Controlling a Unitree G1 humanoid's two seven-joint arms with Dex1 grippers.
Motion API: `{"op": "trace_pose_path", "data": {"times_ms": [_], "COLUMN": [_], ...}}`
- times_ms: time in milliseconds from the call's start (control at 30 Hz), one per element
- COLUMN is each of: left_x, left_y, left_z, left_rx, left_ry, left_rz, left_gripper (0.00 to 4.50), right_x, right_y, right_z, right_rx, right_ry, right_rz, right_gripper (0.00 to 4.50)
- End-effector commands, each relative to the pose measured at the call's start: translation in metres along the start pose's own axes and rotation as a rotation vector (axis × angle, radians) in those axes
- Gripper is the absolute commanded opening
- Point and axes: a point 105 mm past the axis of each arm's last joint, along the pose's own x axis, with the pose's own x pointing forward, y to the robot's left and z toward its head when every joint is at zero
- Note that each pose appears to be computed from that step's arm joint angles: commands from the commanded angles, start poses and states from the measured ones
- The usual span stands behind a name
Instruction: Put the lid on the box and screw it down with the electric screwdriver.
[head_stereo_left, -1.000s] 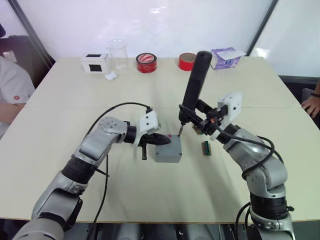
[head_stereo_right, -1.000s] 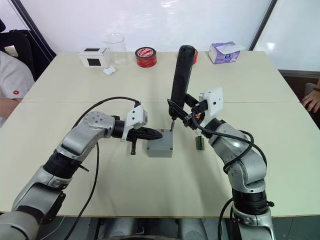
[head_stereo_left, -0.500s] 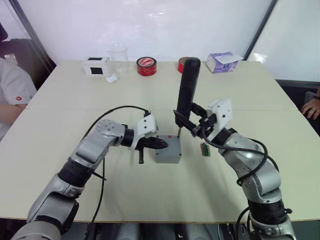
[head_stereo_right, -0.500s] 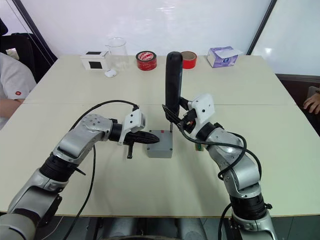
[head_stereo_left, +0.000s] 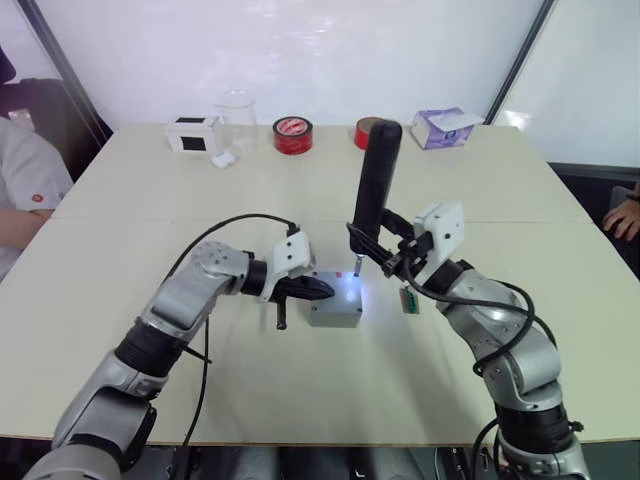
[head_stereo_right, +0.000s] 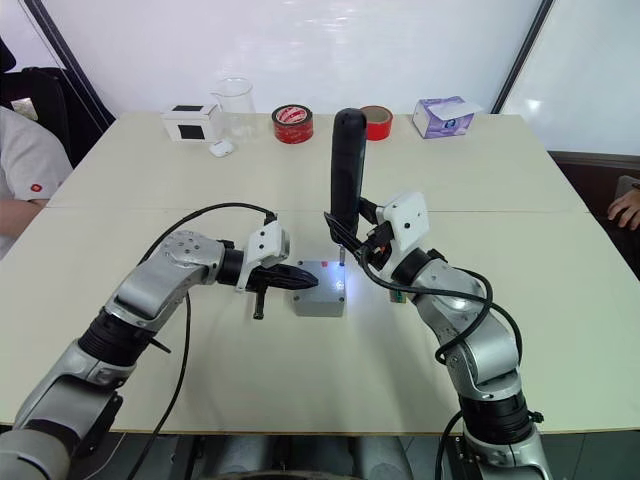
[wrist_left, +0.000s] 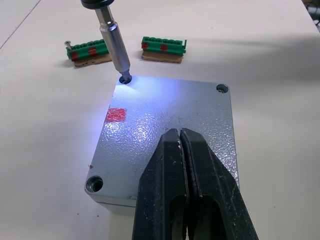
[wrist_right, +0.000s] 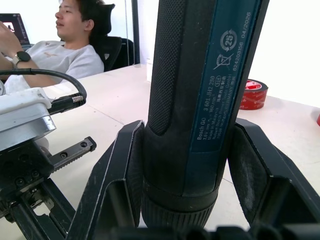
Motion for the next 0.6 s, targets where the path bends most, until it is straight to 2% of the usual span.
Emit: {"op": "trace_pose_path", "data": {"times_ms": [33, 367, 600], "left_x": [0.001, 0.002, 0.0], "left_y": [-0.002, -0.002, -0.003], "left_z": [-0.006, -0.005, -0.007], "left_rx": [-0.01, -0.011, -0.019], "left_ry": [0.026, 0.022, 0.026], "left_rz": [-0.001, -0.001, 0.002], "left_gripper": [0.0, 0.0, 0.0], "right_x": [-0.003, -0.001, 0.004], "right_y": [0.004, 0.004, 0.008], "right_z": [-0.023, -0.032, -0.051], "right_rx": [0.064, 0.048, 0.063], "right_ry": [0.082, 0.113, 0.207], "right_rz": [0.017, 0.002, -0.038], "right_gripper": [1.89, 1.89, 1.89]}}
